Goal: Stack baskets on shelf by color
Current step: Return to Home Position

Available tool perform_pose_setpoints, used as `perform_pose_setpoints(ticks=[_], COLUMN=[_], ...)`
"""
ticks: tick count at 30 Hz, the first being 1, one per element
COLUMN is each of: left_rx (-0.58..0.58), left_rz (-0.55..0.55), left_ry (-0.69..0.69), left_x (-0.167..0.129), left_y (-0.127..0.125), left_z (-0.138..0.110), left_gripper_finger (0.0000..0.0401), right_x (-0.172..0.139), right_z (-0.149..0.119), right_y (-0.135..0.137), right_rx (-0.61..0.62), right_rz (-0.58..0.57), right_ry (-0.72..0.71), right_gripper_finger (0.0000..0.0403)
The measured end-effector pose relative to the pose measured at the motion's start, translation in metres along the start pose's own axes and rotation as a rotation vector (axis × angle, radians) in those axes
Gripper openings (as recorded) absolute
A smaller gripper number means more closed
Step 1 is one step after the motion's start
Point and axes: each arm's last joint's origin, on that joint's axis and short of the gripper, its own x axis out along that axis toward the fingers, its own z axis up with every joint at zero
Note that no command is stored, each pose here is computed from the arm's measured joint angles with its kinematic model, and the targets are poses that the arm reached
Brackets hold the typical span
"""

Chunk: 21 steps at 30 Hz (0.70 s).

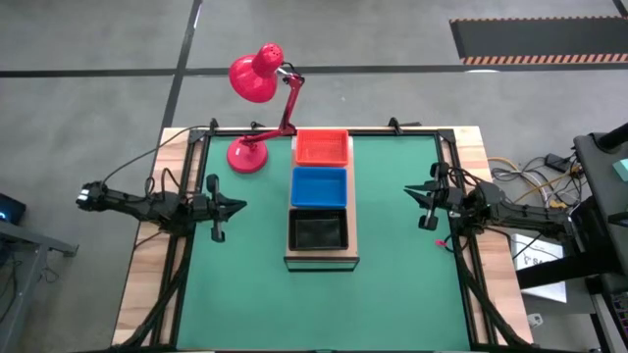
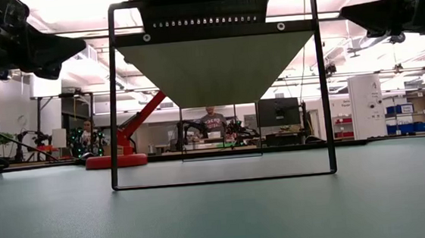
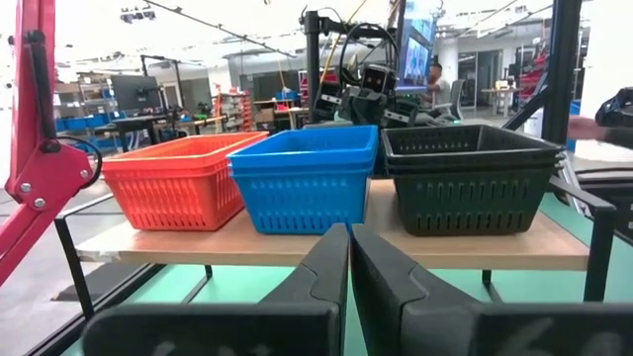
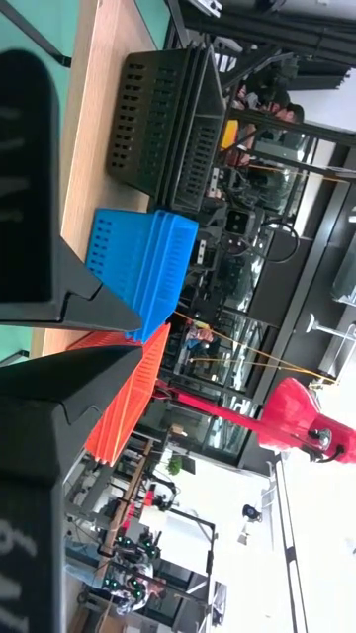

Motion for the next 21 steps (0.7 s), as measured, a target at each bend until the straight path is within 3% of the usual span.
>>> perform_pose_setpoints(ticks=[21], left_rx=[0.018], left_rz=[-0.005], left_ry=[0.043], left_x=[0.0030], left_y=[-0.0017], left_z=[-0.0040], left_gripper_finger=[0.0000], right_x=[0.0000], right_z=[0.0000], right_y=[0.0000], right_rx=[0.000], right_rz=[0.000], right_ry=[0.000], right_gripper_finger=[0.0027])
